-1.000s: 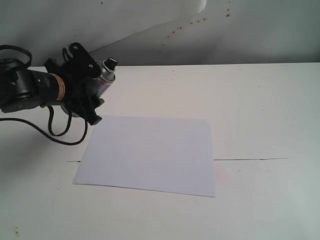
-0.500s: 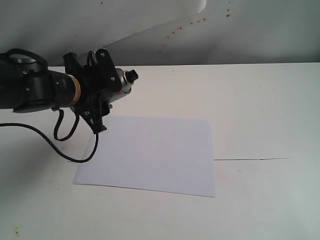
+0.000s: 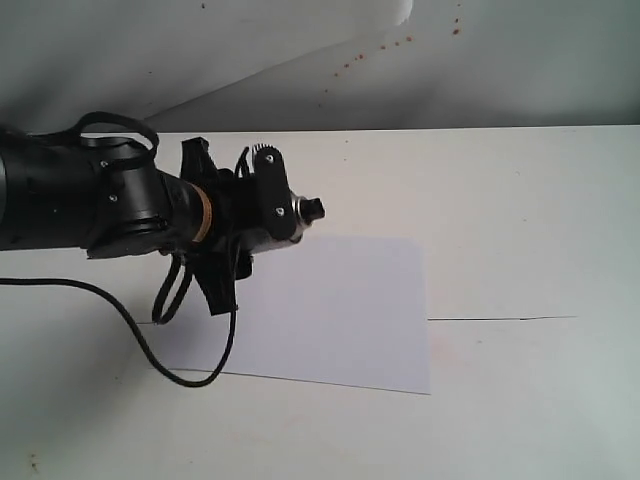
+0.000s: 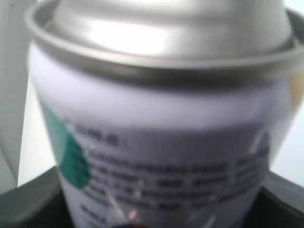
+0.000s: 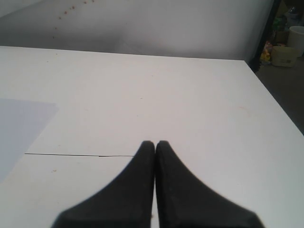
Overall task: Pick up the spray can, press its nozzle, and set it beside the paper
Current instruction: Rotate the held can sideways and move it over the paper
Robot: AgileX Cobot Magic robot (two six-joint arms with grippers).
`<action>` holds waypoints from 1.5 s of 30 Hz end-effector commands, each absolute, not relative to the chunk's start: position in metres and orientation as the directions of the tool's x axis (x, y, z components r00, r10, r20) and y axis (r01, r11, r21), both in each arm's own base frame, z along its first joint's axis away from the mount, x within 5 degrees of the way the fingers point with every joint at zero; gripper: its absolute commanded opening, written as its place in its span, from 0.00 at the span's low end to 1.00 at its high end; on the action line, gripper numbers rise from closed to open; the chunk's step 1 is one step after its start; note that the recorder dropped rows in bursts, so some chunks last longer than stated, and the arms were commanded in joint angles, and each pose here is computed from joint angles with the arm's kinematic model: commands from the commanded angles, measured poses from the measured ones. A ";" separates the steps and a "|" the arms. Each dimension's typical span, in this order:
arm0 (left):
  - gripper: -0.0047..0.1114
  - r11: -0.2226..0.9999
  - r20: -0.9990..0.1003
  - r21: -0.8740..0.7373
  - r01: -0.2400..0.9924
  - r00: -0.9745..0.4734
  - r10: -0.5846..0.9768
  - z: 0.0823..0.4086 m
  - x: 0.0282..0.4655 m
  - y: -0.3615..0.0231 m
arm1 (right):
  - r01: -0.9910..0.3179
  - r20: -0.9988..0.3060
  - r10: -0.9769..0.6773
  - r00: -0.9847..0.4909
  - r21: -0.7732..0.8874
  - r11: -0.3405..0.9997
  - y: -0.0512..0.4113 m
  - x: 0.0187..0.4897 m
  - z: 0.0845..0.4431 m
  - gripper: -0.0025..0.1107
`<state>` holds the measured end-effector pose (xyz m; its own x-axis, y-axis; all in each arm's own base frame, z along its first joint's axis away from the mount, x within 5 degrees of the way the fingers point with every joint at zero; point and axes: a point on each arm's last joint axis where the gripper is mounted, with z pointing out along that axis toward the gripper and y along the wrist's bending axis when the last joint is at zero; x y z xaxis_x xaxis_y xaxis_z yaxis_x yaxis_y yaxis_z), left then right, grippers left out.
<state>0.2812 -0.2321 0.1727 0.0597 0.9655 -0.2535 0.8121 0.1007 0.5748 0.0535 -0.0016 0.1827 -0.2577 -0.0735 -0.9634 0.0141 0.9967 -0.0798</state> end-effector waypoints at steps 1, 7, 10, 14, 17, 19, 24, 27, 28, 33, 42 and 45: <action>0.04 -0.040 -0.190 0.560 0.827 0.175 0.966 0.178 0.273 -0.237 | 0.018 -0.964 -0.081 -0.253 -0.088 0.996 -0.002 0.054 0.182 0.02; 0.04 -0.072 -0.145 0.501 0.862 0.166 0.975 0.197 0.286 -0.233 | 0.018 -0.964 -0.081 -0.253 -0.088 0.996 -0.002 0.054 0.182 0.02; 0.04 -0.020 -0.184 0.473 0.881 0.121 0.975 0.212 0.293 -0.235 | 0.018 -0.964 -0.081 -0.253 -0.088 0.996 -0.002 0.054 0.182 0.02; 0.04 -0.042 -0.187 0.417 0.908 0.131 0.974 0.219 0.291 -0.238 | 0.018 -0.964 -0.081 -0.253 -0.088 0.996 -0.002 0.054 0.182 0.02; 0.04 -0.032 -0.202 0.391 0.920 0.120 0.972 0.214 0.290 -0.240 | 0.018 -0.964 -0.081 -0.253 -0.088 0.996 -0.002 0.054 0.182 0.02; 0.04 -0.041 -0.182 0.367 0.929 0.115 0.977 0.204 0.291 -0.241 | 0.018 -0.964 -0.081 -0.253 -0.088 0.996 -0.002 0.054 0.182 0.02; 0.04 -0.056 -0.112 0.271 0.961 0.089 0.990 0.177 0.292 -0.241 | 0.018 -0.964 -0.081 -0.253 -0.088 0.996 -0.002 0.054 0.182 0.02; 0.04 -0.062 -0.092 0.245 0.968 0.086 0.992 0.165 0.293 -0.242 | 0.018 -0.964 -0.081 -0.253 -0.088 0.996 -0.002 0.054 0.182 0.02; 0.04 -0.063 -0.088 0.239 0.969 0.086 0.992 0.162 0.293 -0.242 | 0.018 -0.964 -0.081 -0.253 -0.088 0.996 -0.002 0.054 0.182 0.02; 0.04 -0.061 -0.099 0.252 0.966 0.088 0.991 0.162 0.295 -0.244 | 0.018 -0.964 -0.081 -0.253 -0.088 0.996 -0.002 0.054 0.182 0.02; 0.04 -0.061 -0.100 0.254 0.965 0.089 0.991 0.162 0.295 -0.244 | 0.018 -0.964 -0.081 -0.253 -0.088 0.996 -0.002 0.054 0.182 0.02; 0.04 -0.047 -0.113 0.244 0.969 0.077 0.991 0.162 0.294 -0.245 | 0.018 -0.964 -0.081 -0.253 -0.088 0.996 -0.002 0.054 0.182 0.02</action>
<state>0.2922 -0.2413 0.1543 0.0852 0.9938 -0.0717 0.9725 -0.0672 0.2231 0.0535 -0.0016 0.1827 -0.2577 -0.0735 -0.9634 0.0141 0.9967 -0.0798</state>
